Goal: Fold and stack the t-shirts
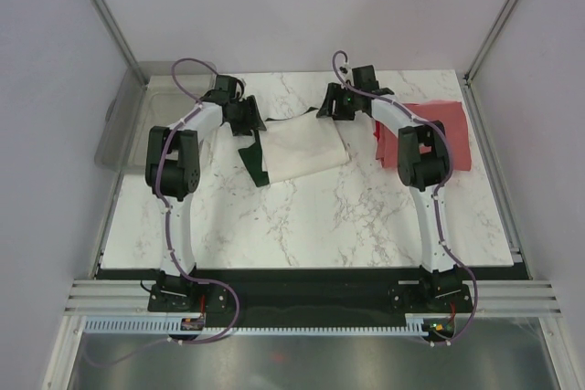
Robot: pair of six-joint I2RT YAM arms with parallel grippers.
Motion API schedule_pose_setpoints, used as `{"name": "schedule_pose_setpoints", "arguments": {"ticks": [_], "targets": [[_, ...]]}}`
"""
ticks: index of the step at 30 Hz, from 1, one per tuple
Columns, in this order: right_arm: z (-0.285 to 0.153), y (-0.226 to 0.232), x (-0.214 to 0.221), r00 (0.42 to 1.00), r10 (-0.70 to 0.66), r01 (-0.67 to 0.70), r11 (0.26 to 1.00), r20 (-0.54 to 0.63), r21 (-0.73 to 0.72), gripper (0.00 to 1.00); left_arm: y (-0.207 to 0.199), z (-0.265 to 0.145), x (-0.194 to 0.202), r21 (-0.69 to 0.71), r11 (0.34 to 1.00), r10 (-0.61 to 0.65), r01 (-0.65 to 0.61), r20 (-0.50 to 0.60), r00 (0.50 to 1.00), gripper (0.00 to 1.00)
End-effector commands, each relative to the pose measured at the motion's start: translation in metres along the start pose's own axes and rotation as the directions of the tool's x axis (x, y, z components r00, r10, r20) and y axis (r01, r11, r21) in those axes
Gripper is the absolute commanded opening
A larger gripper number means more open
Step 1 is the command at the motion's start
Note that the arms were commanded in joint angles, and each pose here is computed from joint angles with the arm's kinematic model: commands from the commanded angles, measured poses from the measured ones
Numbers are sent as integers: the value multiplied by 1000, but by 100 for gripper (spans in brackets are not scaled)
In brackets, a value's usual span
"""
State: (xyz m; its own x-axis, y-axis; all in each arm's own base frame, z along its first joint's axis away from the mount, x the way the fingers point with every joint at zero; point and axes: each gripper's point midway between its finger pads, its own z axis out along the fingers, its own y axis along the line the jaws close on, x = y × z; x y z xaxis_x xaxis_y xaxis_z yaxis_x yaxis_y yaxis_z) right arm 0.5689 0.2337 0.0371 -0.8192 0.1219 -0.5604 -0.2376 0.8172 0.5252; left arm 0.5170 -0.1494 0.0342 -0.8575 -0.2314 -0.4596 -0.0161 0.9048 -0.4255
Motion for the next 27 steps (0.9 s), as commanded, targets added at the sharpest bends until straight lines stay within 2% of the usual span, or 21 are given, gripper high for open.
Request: {"name": "schedule_pose_setpoints", "arguments": {"ticks": [1,2,3,4,6,7,8,9,14,18,19,23,27], "targets": [[23,-24,50,990,25,-14,997,-141,82,62,-2,15,6,9,1000,-26,26,-33,999,55],[22,-23,49,990,21,-9,996,-139,86,58,-4,16,5,14,1000,-24,24,-32,999,50],[23,-20,48,990,14,-2,996,-138,86,46,-6,16,6,21,1000,-21,22,-36,999,44],[22,-19,45,991,11,1,996,-133,87,38,-7,18,6,22,1000,-20,21,-36,999,30],[18,-16,40,992,-1,12,996,-125,86,24,-9,17,2,26,1000,-14,15,-26,1000,17],[14,-11,35,993,-10,20,996,-115,84,11,-11,16,1,28,1000,-9,10,-23,1000,7],[11,-11,30,995,-20,29,995,-103,92,6,-13,13,-3,33,999,-3,3,-13,1000,2],[8,-8,27,995,-25,34,995,-96,96,0,-15,11,-4,32,999,3,-3,-8,1000,2],[-26,23,-2,996,-80,82,994,-28,71,0,-29,-12,-9,55,998,28,-30,26,999,2],[-54,51,-5,994,-113,113,993,12,42,0,-54,-51,-15,85,994,58,-66,88,994,2],[-72,66,-16,990,-130,129,991,51,28,0,-60,-58,-13,90,993,67,-75,94,993,2],[-111,88,-16,983,-152,151,988,102,16,0,-78,-90,-3,103,988,97,-111,131,987,2],[-140,92,3,982,-150,149,989,116,11,0,-98,-119,9,125,981,125,-146,162,979,2]]}}
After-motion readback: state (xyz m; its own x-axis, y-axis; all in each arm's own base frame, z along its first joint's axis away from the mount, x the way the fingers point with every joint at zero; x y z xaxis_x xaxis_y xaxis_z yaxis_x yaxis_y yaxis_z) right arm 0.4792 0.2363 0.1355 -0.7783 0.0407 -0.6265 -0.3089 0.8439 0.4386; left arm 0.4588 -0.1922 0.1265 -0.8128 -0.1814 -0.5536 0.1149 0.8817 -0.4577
